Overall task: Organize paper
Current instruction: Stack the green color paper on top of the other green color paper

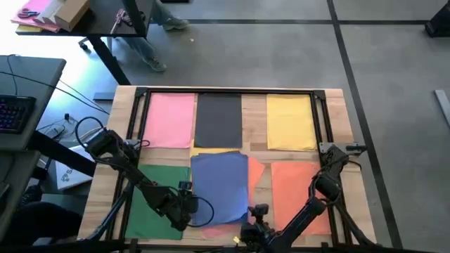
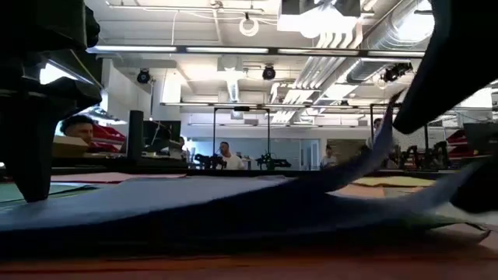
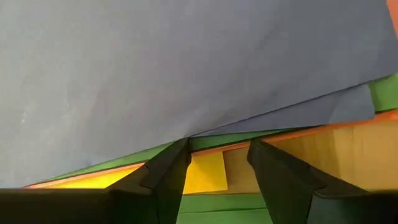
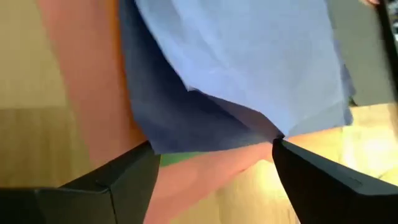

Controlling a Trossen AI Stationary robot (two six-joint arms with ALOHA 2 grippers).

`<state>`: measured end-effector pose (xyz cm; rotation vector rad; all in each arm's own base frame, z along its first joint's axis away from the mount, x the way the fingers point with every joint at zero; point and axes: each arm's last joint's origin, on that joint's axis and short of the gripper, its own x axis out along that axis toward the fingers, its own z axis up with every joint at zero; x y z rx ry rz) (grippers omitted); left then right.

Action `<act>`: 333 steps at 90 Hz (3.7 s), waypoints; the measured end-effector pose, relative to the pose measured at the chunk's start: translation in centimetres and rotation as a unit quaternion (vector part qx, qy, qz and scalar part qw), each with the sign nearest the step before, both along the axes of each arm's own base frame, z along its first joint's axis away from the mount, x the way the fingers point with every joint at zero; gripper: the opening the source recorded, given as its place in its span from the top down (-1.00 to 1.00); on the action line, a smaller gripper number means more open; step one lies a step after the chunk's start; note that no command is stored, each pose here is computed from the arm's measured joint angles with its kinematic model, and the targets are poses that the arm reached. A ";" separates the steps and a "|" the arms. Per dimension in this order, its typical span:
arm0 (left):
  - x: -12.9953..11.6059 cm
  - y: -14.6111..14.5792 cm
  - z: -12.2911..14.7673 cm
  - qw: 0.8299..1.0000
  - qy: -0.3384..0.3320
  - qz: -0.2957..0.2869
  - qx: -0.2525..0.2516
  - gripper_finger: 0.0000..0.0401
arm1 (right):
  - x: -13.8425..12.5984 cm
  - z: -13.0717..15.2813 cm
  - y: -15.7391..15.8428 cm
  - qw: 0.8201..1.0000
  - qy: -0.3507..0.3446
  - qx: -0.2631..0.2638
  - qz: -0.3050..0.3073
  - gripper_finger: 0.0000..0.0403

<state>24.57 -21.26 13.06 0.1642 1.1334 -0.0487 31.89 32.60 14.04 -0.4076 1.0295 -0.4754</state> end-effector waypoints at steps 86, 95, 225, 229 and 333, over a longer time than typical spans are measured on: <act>0.0 0.0 0.0 1.000 -0.003 -0.006 0.004 0.17 | 2.7 -0.6 -1.5 0.996 0.067 0.030 0.047 0.18; 0.0 0.0 0.0 1.000 -0.004 -0.011 0.006 0.17 | 2.7 -0.6 -1.4 0.996 0.067 0.034 0.051 0.46; -4.2 -7.7 3.9 0.944 -0.241 -0.094 0.203 0.31 | 2.5 4.5 -2.4 0.986 0.027 0.097 -0.137 1.00; -4.6 -7.6 3.9 0.941 -0.250 -0.079 0.215 0.31 | 2.5 4.5 -2.4 0.986 0.026 0.097 -0.137 1.00; -3.0 -8.1 0.5 0.955 -0.234 -0.078 0.166 0.31 | 2.6 4.5 -2.5 0.988 0.014 0.083 -0.130 1.00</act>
